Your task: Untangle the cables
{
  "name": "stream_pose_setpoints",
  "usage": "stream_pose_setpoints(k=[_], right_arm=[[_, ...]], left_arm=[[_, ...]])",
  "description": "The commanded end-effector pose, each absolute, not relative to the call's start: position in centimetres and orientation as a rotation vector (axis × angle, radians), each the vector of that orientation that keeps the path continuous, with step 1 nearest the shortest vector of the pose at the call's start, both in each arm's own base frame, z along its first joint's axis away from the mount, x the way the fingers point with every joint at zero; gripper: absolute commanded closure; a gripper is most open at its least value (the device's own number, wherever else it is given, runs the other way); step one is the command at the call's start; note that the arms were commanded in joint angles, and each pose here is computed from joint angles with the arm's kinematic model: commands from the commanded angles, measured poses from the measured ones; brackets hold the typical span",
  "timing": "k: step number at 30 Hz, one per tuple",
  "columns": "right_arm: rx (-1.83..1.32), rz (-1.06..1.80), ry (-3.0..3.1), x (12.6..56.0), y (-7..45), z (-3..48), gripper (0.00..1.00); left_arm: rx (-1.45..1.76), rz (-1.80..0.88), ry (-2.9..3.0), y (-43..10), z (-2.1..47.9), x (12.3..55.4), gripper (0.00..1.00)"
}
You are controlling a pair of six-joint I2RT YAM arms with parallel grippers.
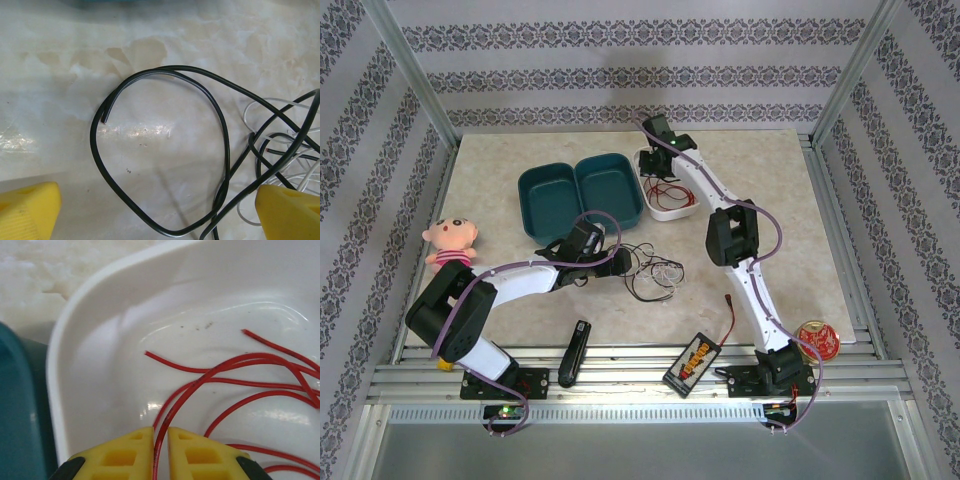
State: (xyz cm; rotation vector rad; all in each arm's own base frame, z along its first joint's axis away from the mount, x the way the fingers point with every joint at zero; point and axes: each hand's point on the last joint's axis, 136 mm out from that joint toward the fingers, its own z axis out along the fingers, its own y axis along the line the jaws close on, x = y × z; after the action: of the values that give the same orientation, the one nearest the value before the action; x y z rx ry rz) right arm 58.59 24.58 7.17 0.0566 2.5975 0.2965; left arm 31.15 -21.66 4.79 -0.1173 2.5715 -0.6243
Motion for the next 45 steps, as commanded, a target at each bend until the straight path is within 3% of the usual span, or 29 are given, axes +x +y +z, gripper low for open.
stream_pose_setpoints(k=[1,10,19,27,36,40,45], right_arm=[[0.077,0.262,2.646,57.8,23.6,6.3,0.85],[-0.033,0.285,2.577,56.3,24.7,12.2,0.67],[-0.058,0.309,2.522,53.2,24.2,17.0,0.62],[-0.002,0.385,2.463,47.3,21.6,18.5,0.63],[0.055,0.387,2.474,38.2,17.5,16.2,0.58],[0.079,0.414,2.486,34.9,16.5,14.7,0.44],[0.096,0.471,2.464,32.1,16.1,13.6,0.11]], left_arm=[[-0.135,-0.642,2.564,-21.8,4.9,31.6,0.01],[-0.097,-0.643,2.522,-21.6,6.9,31.7,0.01],[-0.047,-0.678,2.455,-22.0,9.4,32.0,0.01],[0.135,-0.687,2.452,-23.6,10.2,32.6,0.22],[0.281,-0.703,2.525,-25.4,8.5,33.1,0.34],[0.316,-0.676,2.570,-25.4,7.5,33.0,0.41],[0.359,-0.658,2.611,-25.6,6.4,33.0,0.49]])
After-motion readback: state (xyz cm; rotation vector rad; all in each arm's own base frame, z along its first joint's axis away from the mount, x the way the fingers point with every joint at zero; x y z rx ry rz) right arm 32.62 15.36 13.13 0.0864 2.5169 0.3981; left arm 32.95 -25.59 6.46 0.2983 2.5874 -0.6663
